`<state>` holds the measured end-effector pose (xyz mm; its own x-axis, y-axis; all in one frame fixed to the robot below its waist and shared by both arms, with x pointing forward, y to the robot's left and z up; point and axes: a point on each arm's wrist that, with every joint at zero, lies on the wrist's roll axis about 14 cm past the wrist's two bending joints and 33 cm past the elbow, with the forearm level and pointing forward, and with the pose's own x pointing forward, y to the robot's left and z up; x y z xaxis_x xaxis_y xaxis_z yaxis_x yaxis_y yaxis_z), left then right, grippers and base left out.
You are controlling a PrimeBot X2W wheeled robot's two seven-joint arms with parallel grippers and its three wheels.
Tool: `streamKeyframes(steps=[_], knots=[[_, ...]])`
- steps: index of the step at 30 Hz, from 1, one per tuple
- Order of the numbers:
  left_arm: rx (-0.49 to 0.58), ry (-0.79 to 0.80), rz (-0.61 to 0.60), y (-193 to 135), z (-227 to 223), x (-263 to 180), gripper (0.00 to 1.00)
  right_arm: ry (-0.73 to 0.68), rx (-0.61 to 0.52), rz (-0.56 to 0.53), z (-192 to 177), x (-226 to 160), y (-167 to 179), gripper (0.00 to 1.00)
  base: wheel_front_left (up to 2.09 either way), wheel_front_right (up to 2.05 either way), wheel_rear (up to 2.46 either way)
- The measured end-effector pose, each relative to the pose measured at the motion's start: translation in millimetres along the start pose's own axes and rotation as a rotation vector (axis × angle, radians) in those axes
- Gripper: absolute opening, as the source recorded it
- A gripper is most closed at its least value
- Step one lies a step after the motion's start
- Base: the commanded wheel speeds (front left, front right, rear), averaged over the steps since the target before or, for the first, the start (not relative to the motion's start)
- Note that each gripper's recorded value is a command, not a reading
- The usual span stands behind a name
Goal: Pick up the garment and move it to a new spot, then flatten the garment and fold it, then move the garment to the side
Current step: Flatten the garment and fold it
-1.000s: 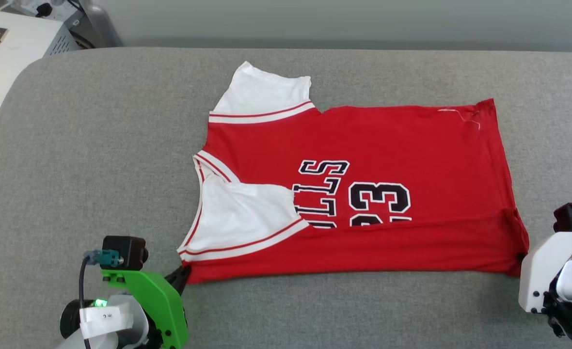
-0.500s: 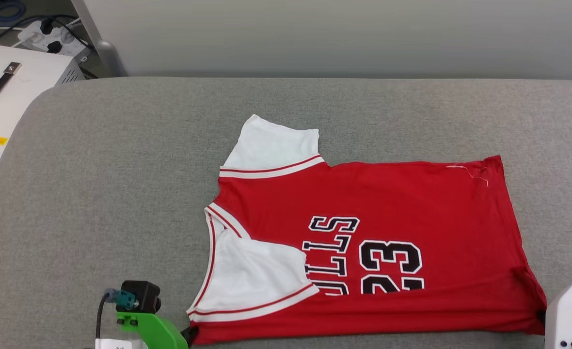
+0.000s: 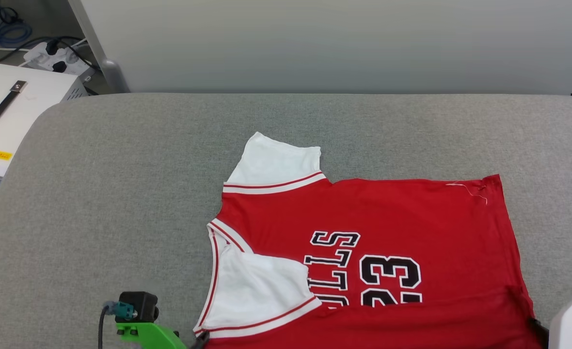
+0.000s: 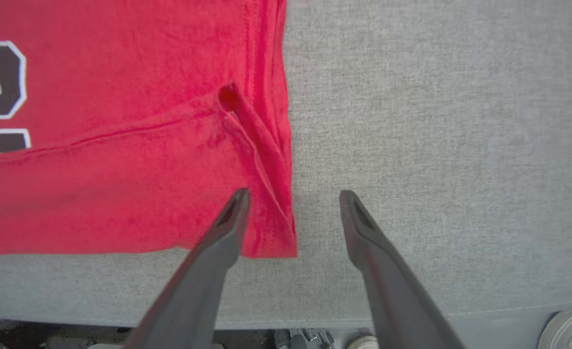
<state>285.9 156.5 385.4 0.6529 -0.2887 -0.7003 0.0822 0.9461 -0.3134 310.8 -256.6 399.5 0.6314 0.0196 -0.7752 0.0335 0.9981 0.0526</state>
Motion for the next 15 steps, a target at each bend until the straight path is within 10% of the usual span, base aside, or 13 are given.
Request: streamKeyframes(steps=[15], knots=[[0.045,-0.632,-0.039,-11,115,-34,1.0,-0.609,-0.061,0.046,99,-44,19,1.0,0.0,0.0,0.0]])
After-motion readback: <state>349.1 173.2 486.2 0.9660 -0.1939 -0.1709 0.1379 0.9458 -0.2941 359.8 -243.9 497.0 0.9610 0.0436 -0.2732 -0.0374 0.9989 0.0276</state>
